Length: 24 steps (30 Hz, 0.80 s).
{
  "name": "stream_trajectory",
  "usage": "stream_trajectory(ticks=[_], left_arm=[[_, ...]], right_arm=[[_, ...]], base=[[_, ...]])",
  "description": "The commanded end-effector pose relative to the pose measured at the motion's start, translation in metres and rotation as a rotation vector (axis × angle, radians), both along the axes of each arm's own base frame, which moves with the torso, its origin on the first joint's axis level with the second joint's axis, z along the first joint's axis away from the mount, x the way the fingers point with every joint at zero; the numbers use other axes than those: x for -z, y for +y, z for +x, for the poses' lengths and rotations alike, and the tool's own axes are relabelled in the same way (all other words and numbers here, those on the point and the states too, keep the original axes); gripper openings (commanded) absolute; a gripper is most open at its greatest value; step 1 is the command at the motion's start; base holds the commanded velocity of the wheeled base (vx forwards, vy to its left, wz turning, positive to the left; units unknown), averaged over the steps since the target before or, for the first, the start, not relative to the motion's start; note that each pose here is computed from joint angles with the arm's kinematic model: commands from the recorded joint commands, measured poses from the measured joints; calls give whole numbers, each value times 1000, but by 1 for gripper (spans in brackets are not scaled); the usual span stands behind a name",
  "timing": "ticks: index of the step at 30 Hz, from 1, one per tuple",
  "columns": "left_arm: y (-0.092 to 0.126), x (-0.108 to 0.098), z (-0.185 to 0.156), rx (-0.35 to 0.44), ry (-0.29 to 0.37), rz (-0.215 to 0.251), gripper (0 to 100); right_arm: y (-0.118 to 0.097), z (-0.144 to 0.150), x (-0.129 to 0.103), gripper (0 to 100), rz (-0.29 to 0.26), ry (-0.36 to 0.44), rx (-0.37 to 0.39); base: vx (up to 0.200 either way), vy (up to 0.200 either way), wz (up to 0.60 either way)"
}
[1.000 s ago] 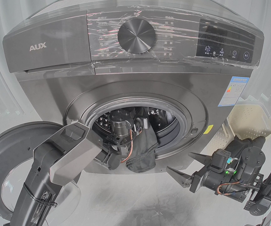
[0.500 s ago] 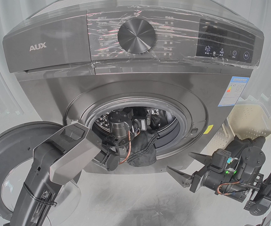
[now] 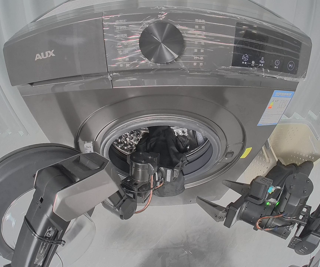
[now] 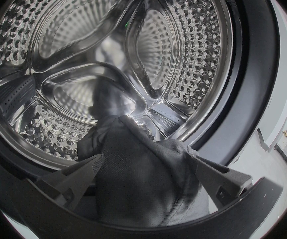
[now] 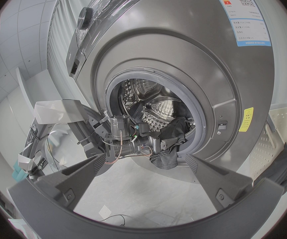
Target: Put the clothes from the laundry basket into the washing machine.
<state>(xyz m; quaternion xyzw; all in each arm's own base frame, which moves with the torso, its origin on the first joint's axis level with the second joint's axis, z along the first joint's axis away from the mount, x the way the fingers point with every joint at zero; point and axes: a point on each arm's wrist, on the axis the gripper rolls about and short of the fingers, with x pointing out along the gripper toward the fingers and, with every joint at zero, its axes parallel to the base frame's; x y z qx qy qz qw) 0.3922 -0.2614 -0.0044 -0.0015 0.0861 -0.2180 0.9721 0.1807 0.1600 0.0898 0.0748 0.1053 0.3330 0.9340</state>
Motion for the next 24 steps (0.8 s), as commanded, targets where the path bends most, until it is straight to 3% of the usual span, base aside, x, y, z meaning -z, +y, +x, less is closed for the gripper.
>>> stream_trajectory(ticks=[1,5,6,12,20,24], left_arm=[[-1,11,-2,5,18,16,100],[-2,17,-2,6,27,22,100],[-2,17,-2,6,27,22,0],[-6,18,3,8,5,5,0],[-10,-36,42,-79,-206,-143,0],[-8,-48,56,-115,-268,-183,0]], right_arm=[[0,0,0,100,-1,1,0],[0,0,0,100,0,0,-1],[0,0,0,100,0,0,-1],[0,0,0,100,1,-1,-1],[0,0,-1,100,3,-3,-1],[0,0,-2,100,5,-6,-1]], base=[[0,0,0],[0,0,0],[0,0,0],[0,0,0],[0,0,0],[0,0,0]])
